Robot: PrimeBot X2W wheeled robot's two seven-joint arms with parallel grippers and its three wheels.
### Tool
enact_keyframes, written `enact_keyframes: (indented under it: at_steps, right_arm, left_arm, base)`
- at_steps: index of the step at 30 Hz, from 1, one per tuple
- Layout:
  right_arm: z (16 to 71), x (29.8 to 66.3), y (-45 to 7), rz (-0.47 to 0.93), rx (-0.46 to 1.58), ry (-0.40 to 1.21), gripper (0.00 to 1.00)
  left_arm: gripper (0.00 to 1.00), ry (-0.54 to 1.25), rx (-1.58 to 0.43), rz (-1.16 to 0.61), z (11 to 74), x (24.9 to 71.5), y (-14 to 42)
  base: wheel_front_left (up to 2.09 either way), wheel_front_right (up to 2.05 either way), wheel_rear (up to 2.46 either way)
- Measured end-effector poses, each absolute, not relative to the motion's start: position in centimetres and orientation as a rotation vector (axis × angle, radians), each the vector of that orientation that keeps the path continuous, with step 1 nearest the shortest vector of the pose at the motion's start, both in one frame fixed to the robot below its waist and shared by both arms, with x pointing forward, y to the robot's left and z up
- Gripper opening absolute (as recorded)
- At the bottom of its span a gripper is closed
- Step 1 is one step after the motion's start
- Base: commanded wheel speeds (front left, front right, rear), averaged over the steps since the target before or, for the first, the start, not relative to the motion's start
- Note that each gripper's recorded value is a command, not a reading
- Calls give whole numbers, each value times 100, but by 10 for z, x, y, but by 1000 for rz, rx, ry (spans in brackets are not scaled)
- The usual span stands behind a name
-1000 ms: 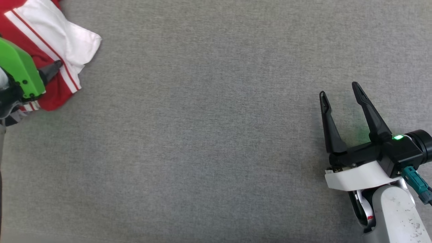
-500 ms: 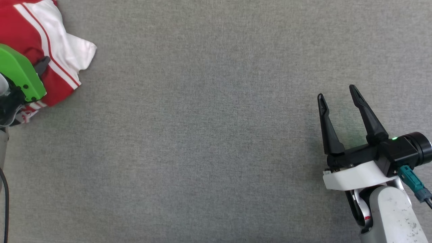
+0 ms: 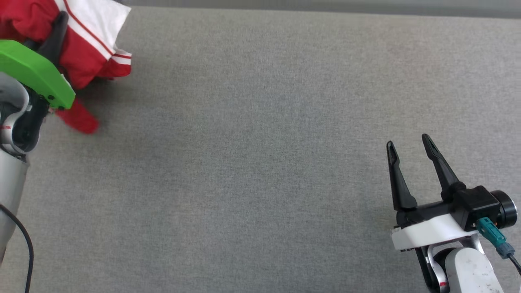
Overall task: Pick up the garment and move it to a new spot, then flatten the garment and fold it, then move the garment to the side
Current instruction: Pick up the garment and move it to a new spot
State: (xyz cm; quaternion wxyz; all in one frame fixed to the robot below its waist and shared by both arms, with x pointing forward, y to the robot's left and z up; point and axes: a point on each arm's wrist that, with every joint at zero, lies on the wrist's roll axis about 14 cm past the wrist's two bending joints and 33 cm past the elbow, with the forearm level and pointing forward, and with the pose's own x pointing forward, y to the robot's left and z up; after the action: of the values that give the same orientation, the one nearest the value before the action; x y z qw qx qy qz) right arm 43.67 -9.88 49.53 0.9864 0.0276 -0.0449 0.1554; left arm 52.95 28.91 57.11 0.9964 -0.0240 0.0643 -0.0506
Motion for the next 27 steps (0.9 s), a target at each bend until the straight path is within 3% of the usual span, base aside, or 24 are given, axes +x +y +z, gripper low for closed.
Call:
enact_keyframes:
  at_steps: [8,13,20,22,27]
  right_arm:
    - [530,410,-116,264,42,-166,100]
    - [540,399,-140,193,31,-191,100]
    - [545,382,-185,59,14,-199,100]
    - [546,374,-204,1,16,-199,100]
    - [545,363,-231,-83,20,-196,100]
  left_arm:
    - [0,-12,24,-272,634,502,220]
    - [0,14,62,-397,629,499,169]
    - [0,192,124,-659,582,486,72]
    - [0,333,119,-789,548,468,26]
    - [0,483,138,-993,504,428,-48]
  base:
    - [0,0,0]
    - [0,0,0]
    - [0,0,0]
    - [0,0,0]
    - [0,0,0]
